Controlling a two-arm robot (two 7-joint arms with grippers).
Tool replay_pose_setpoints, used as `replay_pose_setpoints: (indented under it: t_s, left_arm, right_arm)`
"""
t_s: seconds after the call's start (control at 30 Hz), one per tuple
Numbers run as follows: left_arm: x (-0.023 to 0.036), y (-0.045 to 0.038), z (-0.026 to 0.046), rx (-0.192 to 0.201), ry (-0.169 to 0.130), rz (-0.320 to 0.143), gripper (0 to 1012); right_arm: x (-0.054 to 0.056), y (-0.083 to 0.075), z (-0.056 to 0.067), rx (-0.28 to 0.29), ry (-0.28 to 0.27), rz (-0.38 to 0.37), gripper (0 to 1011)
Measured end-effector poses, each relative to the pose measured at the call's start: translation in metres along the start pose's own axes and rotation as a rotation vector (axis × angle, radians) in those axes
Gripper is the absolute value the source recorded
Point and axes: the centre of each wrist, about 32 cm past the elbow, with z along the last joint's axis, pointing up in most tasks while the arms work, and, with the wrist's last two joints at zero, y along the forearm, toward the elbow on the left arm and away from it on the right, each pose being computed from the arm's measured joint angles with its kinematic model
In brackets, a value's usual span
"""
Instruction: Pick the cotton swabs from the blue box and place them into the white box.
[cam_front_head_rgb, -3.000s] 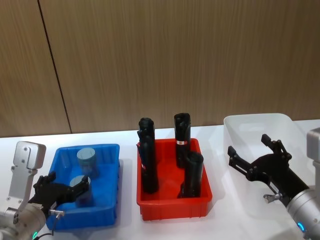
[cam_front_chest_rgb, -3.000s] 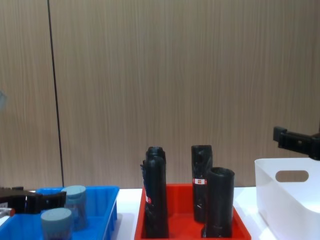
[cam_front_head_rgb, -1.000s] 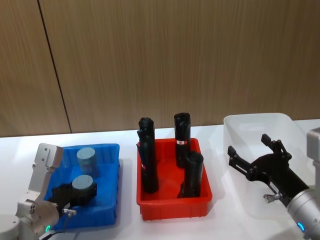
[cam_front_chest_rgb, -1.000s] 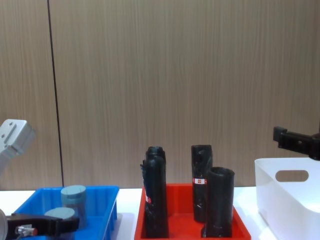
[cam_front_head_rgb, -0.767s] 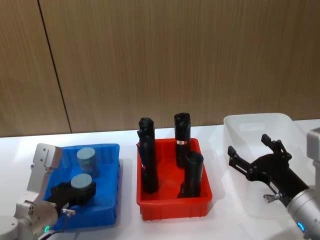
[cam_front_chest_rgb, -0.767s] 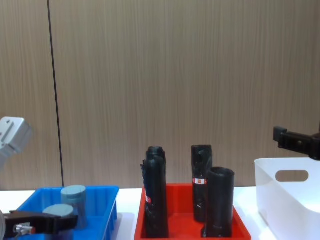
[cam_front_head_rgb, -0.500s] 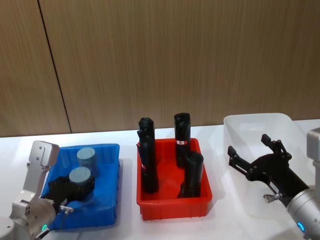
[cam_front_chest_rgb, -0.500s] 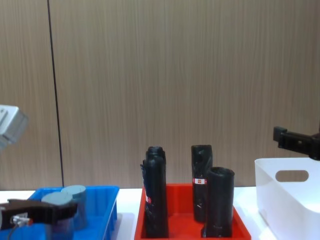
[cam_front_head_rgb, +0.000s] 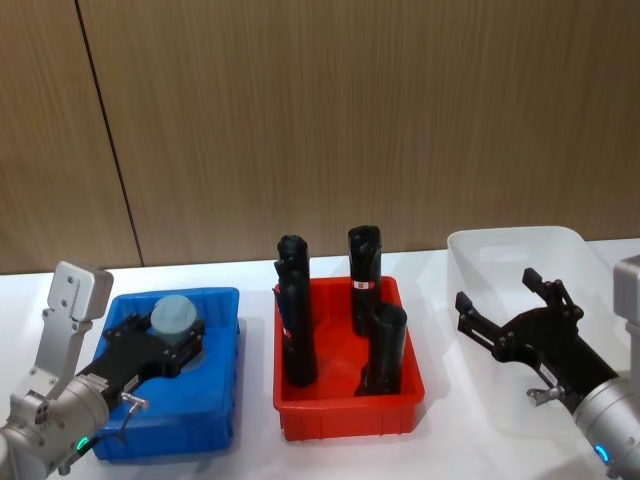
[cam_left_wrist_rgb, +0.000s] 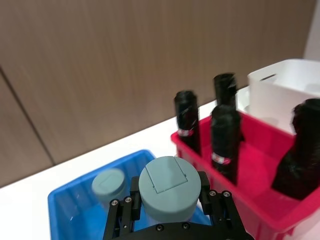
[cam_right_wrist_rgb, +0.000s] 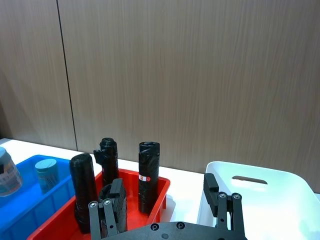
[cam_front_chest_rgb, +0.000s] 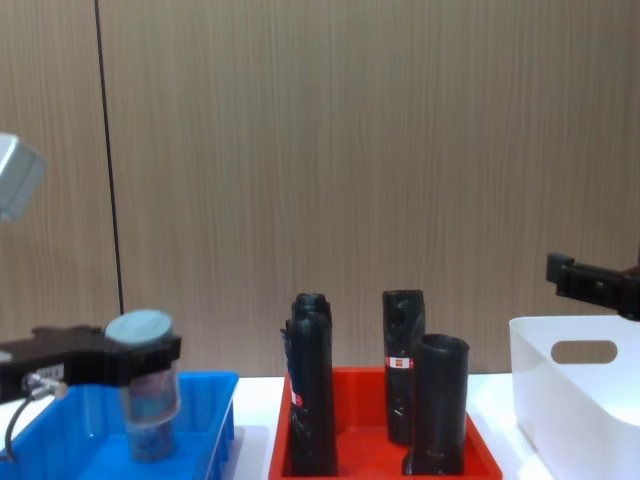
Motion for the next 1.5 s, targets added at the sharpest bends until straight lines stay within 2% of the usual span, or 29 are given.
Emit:
replay_pose_setpoints:
  t_s: [0.03,0.13,0.37,0.57,0.7,0.8,0.87,0.9,1.1,1.2,1.5]
  left_arm:
    - [0.0,0.0,0.0,0.0,0.0,0.0,666]
    - [-0.0004,0.0026,0.007,-0.035,-0.019,-0.047,666]
    - [-0.0006,0.0052,0.0188,-0.091,-0.042,-0.142,666]
    - [-0.0006,0.0051,0.0268,-0.126,-0.051,-0.22,666]
    - [0.0,0.0039,0.0324,-0.152,-0.056,-0.294,666]
    - [0.0005,0.0029,0.035,-0.163,-0.058,-0.327,666]
    - [0.0006,0.001,0.0382,-0.177,-0.06,-0.378,666]
    - [0.0006,0.001,0.0382,-0.177,-0.06,-0.378,666]
    - [0.0014,-0.0053,0.0431,-0.198,-0.058,-0.489,666]
    - [0.0016,-0.0075,0.0437,-0.201,-0.056,-0.526,666]
    - [0.0036,-0.0206,0.047,-0.206,-0.046,-0.677,666]
  right_arm:
    - [0.0,0.0,0.0,0.0,0.0,0.0,1002]
    - [0.0,0.0,0.0,0.0,0.0,0.0,1002]
    - [0.0,0.0,0.0,0.0,0.0,0.0,1002]
    - [0.0,0.0,0.0,0.0,0.0,0.0,1002]
    - [0.0,0.0,0.0,0.0,0.0,0.0,1002]
    - [0.0,0.0,0.0,0.0,0.0,0.0,1002]
    - [0.0,0.0,0.0,0.0,0.0,0.0,1002]
    - [0.0,0.0,0.0,0.0,0.0,0.0,1002]
    - [0.0,0.0,0.0,0.0,0.0,0.0,1002]
    - [0.0,0.0,0.0,0.0,0.0,0.0,1002]
    - [0.0,0.0,0.0,0.0,0.0,0.0,1002]
